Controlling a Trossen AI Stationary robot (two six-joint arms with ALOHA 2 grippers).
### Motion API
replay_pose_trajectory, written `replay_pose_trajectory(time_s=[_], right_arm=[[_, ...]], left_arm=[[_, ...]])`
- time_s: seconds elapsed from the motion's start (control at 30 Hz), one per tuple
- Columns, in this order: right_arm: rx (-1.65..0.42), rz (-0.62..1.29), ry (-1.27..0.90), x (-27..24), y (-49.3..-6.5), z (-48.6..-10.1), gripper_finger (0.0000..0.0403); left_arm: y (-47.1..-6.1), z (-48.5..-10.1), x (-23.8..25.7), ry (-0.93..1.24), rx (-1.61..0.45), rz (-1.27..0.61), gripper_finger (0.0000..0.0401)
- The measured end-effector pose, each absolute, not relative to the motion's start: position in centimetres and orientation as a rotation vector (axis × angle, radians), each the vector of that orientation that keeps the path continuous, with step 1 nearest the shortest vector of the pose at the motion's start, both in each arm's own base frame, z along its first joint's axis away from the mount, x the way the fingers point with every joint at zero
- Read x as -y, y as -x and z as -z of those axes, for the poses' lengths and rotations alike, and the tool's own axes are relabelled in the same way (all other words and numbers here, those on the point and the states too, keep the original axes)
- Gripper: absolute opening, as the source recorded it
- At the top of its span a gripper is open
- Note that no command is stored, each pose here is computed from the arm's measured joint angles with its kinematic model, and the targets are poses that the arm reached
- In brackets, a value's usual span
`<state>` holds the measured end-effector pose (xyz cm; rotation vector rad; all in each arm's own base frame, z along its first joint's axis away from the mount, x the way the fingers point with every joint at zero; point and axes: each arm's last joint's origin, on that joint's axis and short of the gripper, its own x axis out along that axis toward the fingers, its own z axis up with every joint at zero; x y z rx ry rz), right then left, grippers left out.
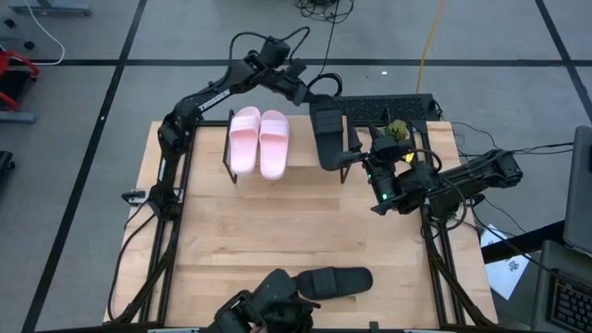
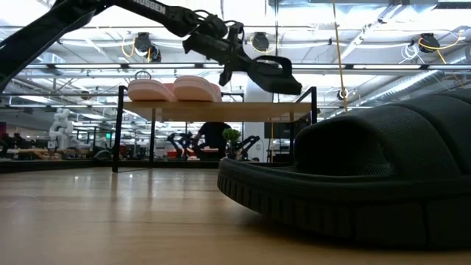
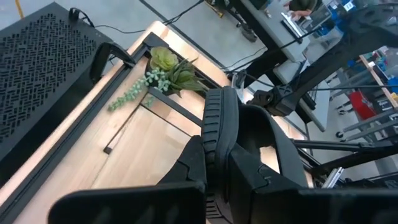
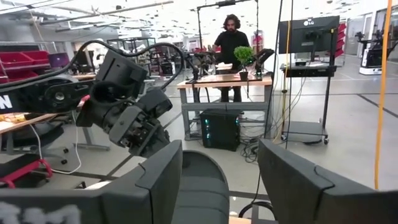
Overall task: Pick and place slides into the shelf
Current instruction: Put the top black slipper on the shelf
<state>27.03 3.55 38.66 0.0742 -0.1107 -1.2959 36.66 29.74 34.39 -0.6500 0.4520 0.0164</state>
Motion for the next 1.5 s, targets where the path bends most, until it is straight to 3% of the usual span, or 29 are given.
replay_pose_trajectory(time_s=[0.37,0.57,1.5], right_arm=[[0.114,1.329,-0.074,-2.6,-27.1,-38.7,0.0200],[0.117,1.335,-0.079,-2.5,-27.2,-38.7,0.0201],[0.121,1.350,-0.081,-2.1,-27.2,-38.7,0.0199]], left_arm=[[-36.2,-33.9,-31.1,0.695,-0.410,0.063,0.0014],[-37.1,-31.5,-32.2,0.816,-0.417,0.150,0.0013],[-37.8,-29.1,-33.3,0.819,-0.427,0.102,0.0012]])
